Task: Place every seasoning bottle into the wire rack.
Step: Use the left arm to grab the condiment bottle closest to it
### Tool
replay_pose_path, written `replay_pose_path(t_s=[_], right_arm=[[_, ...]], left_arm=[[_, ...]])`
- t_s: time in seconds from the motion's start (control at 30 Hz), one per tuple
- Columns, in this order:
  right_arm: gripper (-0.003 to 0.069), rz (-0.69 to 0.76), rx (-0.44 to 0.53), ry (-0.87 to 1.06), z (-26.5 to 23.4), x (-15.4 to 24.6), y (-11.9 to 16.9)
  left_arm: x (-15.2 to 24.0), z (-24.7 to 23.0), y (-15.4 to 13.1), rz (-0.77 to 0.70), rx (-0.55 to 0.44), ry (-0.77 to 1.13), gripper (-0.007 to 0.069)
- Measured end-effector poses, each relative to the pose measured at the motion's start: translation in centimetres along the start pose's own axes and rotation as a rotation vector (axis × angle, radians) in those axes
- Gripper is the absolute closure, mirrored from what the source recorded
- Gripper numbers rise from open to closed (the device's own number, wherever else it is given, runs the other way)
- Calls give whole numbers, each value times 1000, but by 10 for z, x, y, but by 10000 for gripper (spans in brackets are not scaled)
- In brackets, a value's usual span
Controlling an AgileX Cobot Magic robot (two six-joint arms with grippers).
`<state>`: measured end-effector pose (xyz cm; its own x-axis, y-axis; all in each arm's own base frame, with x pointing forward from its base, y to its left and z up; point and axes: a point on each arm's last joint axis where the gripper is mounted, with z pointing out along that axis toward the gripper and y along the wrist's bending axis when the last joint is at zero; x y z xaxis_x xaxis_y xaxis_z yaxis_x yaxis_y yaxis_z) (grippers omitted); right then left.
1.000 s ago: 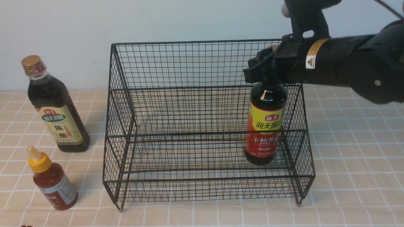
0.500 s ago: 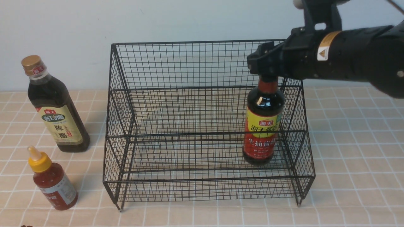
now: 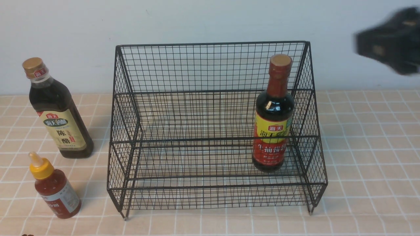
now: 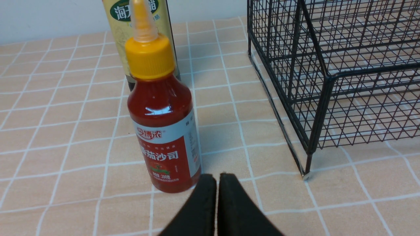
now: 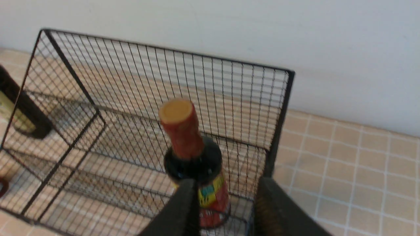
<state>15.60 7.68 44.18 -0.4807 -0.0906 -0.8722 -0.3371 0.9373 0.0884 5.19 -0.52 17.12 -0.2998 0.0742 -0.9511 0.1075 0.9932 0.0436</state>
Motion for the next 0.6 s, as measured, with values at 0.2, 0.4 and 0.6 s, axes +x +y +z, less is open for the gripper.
replay_pose_path(t_s=[0.2,0.4,0.6], right_arm=[[664,44,-66,-125,-78,34,-9],[671,94,-137,-370,-102,79,-17],[672,142,-214,-465,-99,107,-17]], left_arm=[[0,0,0,0,0,0,632],[0,0,0,0,0,0,632],[0,0,0,0,0,0,632]])
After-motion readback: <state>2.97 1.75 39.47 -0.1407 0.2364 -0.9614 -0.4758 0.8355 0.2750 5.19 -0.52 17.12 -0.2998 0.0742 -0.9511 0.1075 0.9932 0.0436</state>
